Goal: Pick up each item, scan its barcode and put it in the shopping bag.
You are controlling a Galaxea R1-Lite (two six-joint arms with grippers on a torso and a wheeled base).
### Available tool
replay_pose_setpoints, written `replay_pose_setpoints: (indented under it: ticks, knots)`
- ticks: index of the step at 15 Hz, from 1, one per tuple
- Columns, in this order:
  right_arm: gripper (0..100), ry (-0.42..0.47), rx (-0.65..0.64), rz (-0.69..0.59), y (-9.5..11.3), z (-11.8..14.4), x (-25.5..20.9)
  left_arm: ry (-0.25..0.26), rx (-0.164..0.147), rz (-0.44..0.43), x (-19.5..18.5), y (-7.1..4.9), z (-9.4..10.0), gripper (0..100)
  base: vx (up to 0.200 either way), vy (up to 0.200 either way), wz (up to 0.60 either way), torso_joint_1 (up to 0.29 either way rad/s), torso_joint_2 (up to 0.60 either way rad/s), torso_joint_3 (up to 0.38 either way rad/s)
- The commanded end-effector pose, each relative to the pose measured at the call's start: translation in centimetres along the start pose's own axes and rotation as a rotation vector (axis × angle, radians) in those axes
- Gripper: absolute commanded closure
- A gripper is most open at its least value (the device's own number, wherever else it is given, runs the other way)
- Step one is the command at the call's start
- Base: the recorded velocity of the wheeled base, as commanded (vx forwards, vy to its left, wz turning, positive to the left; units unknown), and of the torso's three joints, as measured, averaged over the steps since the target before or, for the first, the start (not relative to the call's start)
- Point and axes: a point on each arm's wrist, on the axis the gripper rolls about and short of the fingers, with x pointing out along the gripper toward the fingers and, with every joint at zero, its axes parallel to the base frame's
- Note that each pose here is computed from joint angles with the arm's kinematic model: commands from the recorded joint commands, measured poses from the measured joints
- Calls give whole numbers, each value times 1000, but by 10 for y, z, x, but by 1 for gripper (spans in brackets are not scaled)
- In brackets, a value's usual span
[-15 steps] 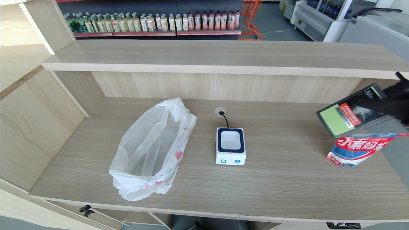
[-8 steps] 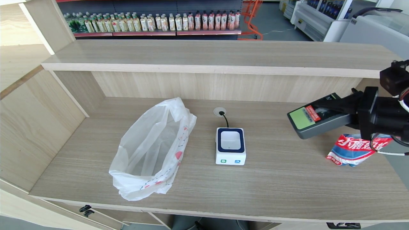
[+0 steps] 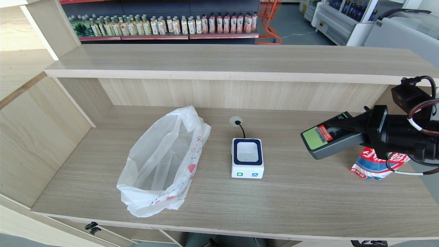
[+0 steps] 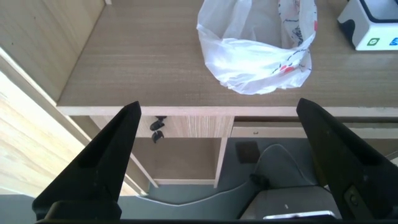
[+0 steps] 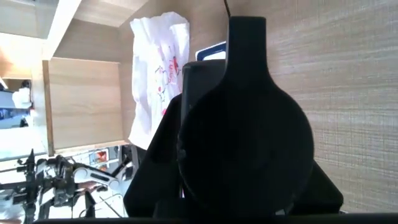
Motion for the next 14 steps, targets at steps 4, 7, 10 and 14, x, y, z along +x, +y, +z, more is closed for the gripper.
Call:
replay_pose_setpoints:
  ticks: [4,7,10,14]
  knots:
    - [100,6,4,-6,1,-2,-3,1,-2,0,0,0,0,0,0,200,0,7,4,4]
    - [100,17,-11,-29,0,-3,7,1,0,0,0,0,0,0,0,200,0,1,1,1]
    - [100,17,-193,-100,-11,-2,25,2,0,0,0,0,0,0,0,67,0,1,-1,1]
    - [100,31,-244,-96,-15,-4,46,2,1,0,0,0,0,0,0,0,0,0,0,0]
